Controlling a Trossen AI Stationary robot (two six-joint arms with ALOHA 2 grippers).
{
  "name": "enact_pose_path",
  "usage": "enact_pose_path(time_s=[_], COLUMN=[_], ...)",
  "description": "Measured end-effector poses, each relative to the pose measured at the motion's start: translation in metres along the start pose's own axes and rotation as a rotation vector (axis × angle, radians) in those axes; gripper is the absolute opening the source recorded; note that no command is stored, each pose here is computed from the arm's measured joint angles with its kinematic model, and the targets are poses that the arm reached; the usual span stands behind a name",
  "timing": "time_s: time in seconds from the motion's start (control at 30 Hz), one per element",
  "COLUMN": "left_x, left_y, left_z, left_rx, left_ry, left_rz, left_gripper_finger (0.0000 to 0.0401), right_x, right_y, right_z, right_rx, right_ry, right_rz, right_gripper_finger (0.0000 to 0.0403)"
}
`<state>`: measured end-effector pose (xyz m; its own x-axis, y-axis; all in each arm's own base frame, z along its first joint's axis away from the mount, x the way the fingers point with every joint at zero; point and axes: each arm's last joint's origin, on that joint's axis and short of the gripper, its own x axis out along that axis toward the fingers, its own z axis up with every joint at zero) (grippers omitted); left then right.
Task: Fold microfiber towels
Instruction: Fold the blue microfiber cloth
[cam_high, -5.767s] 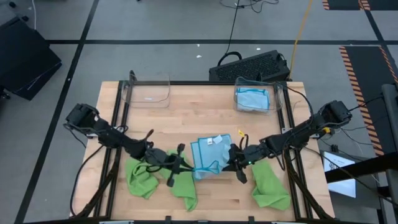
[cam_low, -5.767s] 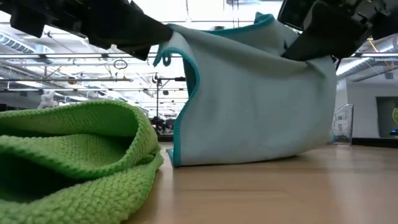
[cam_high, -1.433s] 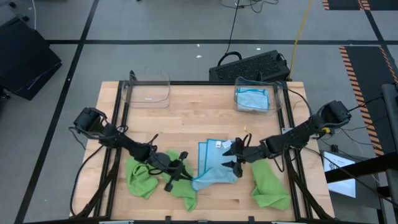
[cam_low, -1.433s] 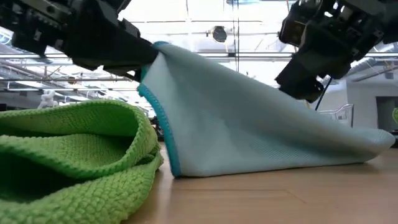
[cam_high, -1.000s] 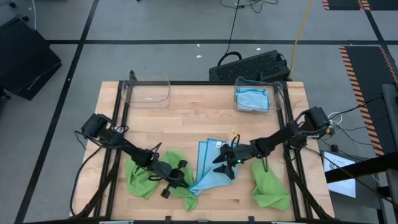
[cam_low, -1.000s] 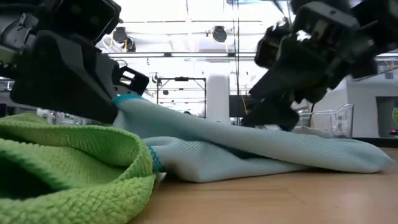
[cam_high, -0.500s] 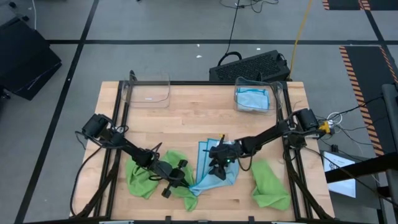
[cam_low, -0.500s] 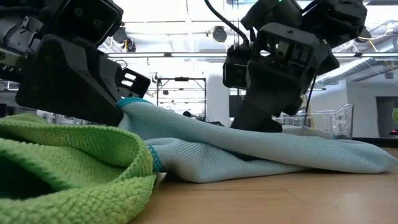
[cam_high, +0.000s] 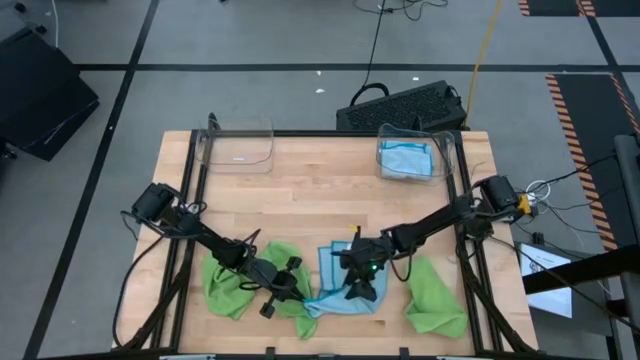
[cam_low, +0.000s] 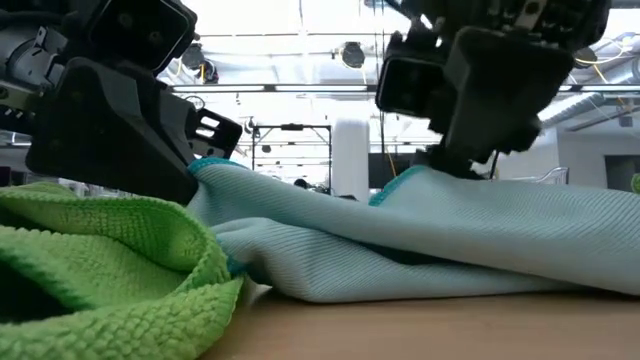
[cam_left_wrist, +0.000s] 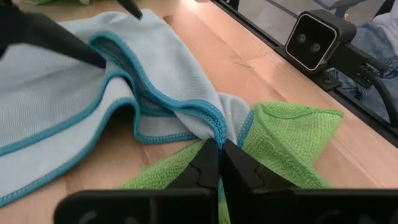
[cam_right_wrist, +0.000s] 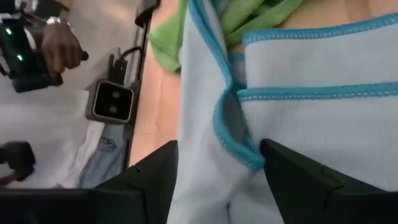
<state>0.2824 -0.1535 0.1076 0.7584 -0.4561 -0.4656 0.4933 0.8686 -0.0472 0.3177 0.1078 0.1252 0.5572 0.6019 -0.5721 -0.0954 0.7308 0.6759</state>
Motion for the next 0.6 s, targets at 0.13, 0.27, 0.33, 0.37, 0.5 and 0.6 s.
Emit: enact_pose_path(time_s=[0.13,0.27,0.33,0.37,0.5,0.6], left_x=[0.0,0.0,0.0,0.0,0.0,0.0], left_y=[0.0,0.0,0.001,0.001,0.001,0.001], left_z=[0.0,0.0,0.0,0.0,0.0,0.0], left_rx=[-0.001,0.002,0.004,0.004,0.003,0.003], left_ry=[0.001,0.0,0.001,0.001,0.0,0.0], left_rz=[0.011,0.017,0.018,0.018,0.018,0.018], left_gripper_finger=[0.0005,0.0007,0.0004,0.0004,0.0011,0.0006], right_x=[-0.007,-0.008,-0.007,-0.006,-0.004,-0.003], right_y=[0.009,0.011,0.011,0.012,0.014,0.015], right_z=[0.003,0.004,0.003,0.001,-0.004,-0.006], right_rx=[-0.045,-0.053,-0.05,-0.051,-0.047,-0.052], right_ry=[-0.045,-0.077,-0.069,-0.068,-0.037,-0.054], right_rz=[-0.014,-0.044,-0.05,-0.061,-0.075,-0.118], right_gripper_finger=[0.0208,0.0193,0.0184,0.0179,0.0162,0.0156])
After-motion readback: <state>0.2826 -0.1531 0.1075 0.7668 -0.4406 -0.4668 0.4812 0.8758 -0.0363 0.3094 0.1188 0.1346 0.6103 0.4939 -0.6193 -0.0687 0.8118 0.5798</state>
